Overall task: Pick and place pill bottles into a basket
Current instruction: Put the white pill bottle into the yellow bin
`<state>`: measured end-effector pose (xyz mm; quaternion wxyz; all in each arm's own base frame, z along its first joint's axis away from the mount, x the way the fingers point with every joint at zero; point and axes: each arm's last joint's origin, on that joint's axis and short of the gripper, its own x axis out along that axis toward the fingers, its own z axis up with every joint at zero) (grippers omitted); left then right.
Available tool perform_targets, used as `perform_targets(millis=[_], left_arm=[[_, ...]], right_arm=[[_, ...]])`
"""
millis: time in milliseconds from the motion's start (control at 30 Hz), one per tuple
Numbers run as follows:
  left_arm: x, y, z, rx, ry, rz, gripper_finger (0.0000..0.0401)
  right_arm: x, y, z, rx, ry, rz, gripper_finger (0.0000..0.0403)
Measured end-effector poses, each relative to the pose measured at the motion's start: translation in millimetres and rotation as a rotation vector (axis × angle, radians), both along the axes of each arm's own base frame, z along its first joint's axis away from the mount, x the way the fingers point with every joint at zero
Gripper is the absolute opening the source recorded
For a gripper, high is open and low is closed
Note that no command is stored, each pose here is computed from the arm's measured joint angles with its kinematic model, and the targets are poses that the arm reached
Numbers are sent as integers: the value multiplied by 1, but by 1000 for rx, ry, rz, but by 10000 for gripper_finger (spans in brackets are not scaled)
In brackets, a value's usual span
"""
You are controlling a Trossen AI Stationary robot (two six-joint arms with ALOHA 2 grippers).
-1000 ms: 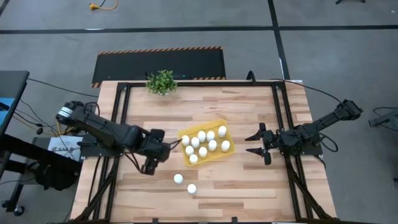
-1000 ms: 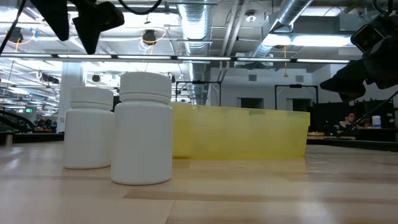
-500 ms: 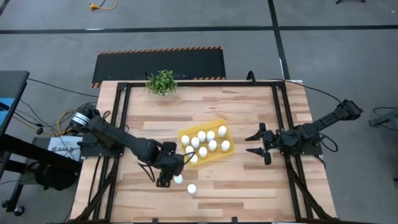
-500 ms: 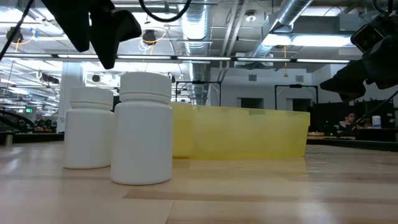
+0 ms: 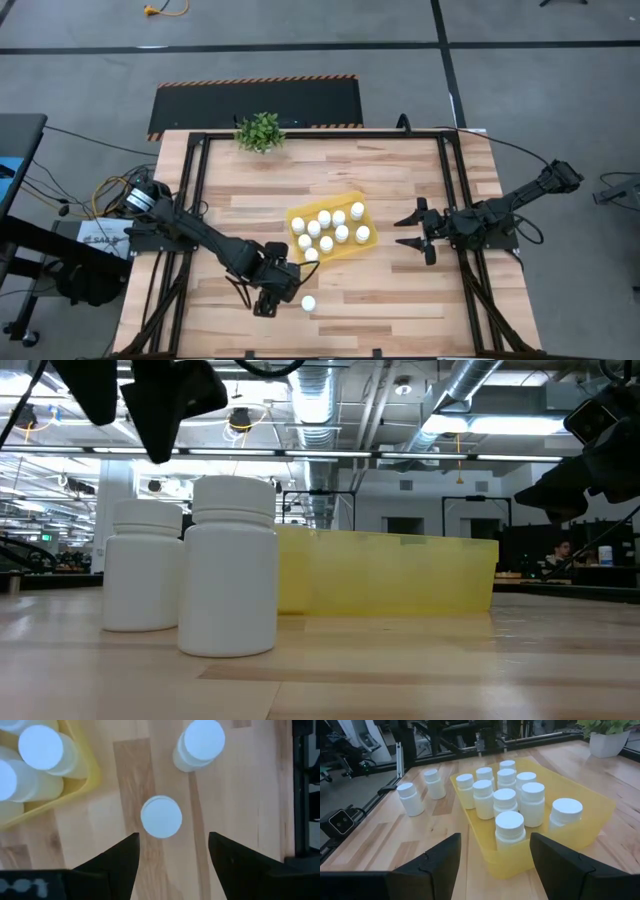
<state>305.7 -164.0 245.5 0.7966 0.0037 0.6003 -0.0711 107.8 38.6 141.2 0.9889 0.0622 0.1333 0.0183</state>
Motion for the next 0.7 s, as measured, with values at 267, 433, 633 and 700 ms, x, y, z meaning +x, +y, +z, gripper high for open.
perform_targets(millis=[267,433,633,700], left_arm=[[3,-3,-4,21,-19,-3,258],[9,-8,-14,37,-11,-34,278],[16,-11,-27,63,3,-61,282],[20,-13,-33,66,6,-73,282]], right_arm=[[0,0,0,0,0,0,230],[0,0,0,1,-1,0,230],[0,0,0,-2,4,0,230],[0,0,0,-3,8,1,230]])
